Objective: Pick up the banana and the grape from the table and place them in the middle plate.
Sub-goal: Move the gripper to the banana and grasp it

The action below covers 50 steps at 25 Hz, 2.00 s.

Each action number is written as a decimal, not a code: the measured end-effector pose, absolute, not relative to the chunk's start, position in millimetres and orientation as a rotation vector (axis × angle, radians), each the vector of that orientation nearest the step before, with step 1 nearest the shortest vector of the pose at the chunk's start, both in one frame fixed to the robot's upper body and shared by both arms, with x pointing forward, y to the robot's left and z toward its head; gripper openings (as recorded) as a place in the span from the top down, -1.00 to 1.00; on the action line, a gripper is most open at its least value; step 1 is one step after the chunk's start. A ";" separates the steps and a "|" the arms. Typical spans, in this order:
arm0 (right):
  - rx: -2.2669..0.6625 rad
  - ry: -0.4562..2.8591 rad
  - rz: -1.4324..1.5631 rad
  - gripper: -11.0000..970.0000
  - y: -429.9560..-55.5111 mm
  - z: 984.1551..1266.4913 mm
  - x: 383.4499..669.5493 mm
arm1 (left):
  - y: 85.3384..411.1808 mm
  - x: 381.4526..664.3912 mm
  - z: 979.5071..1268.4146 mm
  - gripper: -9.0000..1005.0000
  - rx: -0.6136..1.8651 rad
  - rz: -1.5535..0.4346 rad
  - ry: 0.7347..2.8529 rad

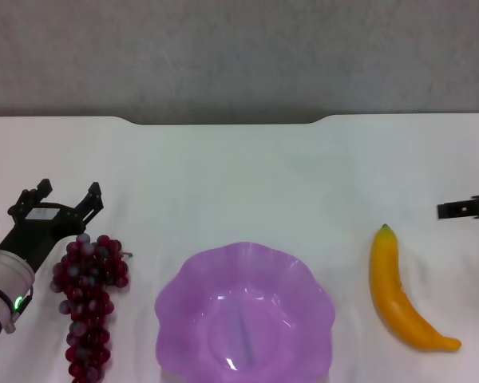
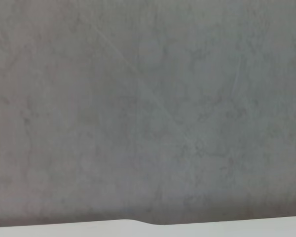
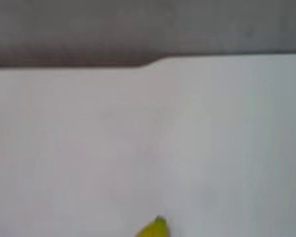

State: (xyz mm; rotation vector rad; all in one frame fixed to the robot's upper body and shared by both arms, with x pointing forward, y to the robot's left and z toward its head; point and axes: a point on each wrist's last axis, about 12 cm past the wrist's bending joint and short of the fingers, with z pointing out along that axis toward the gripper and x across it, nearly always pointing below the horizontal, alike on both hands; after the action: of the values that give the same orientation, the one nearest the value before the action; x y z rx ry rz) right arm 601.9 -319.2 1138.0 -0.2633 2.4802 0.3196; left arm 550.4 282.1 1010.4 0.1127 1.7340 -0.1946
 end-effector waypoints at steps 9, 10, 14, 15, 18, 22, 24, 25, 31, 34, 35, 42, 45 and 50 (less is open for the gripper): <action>-0.505 2.521 0.333 -0.83 -261.3 1108.8 621.9 | 280.5 553.4 1012.5 -0.75 0.117 -0.199 1.727; -0.518 2.525 0.331 -0.83 -257.9 1105.1 621.6 | 279.9 554.3 1013.2 -0.75 0.119 -0.200 1.725; -0.514 2.553 0.343 -0.83 -256.1 1096.2 619.1 | 275.7 557.3 1016.0 -0.75 0.122 -0.215 1.714; -0.512 2.559 0.346 -0.83 -256.3 1094.6 618.5 | 275.6 557.4 1016.1 -0.75 0.122 -0.216 1.714; -0.495 2.568 0.344 -0.83 -259.2 1091.2 617.6 | 276.1 556.8 1015.7 -0.75 0.121 -0.215 1.715; -0.470 2.570 0.343 -0.83 -261.1 1085.6 616.6 | 276.3 556.4 1015.4 -0.75 0.120 -0.215 1.716; -0.480 2.574 0.359 -0.83 -257.2 1082.8 615.3 | 276.3 556.4 1015.5 -0.75 0.120 -0.215 1.716; -0.487 2.576 0.364 -0.83 -255.4 1081.4 614.8 | 276.2 556.4 1015.5 -0.75 0.120 -0.215 1.716; -0.483 2.583 0.377 -0.82 -253.1 1077.2 613.3 | 275.3 556.9 1015.7 -0.75 0.121 -0.216 1.715; -0.486 2.602 0.377 -0.83 -253.5 1072.5 610.5 | 275.0 556.9 1015.8 -0.75 0.121 -0.217 1.714; -0.485 2.606 0.377 -0.83 -253.7 1071.7 610.2 | 275.0 557.0 1015.8 -0.75 0.121 -0.216 1.714; -0.470 2.616 0.356 -0.83 -255.4 1064.0 611.1 | 274.9 557.1 1015.8 -0.75 0.122 -0.216 1.714; -0.478 2.620 0.349 -0.83 -254.1 1061.4 611.3 | 274.8 557.1 1015.8 -0.75 0.125 -0.214 1.714; -0.500 2.621 0.324 -0.83 -248.4 1054.0 612.0 | 274.3 556.9 1015.6 -0.75 0.124 -0.215 1.714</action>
State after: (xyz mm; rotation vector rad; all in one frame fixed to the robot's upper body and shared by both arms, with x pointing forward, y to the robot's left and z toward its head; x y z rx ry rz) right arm 612.0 -248.4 1054.0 -0.4998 2.6205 0.3240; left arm 556.9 274.3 1015.6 0.1241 1.7140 -0.2153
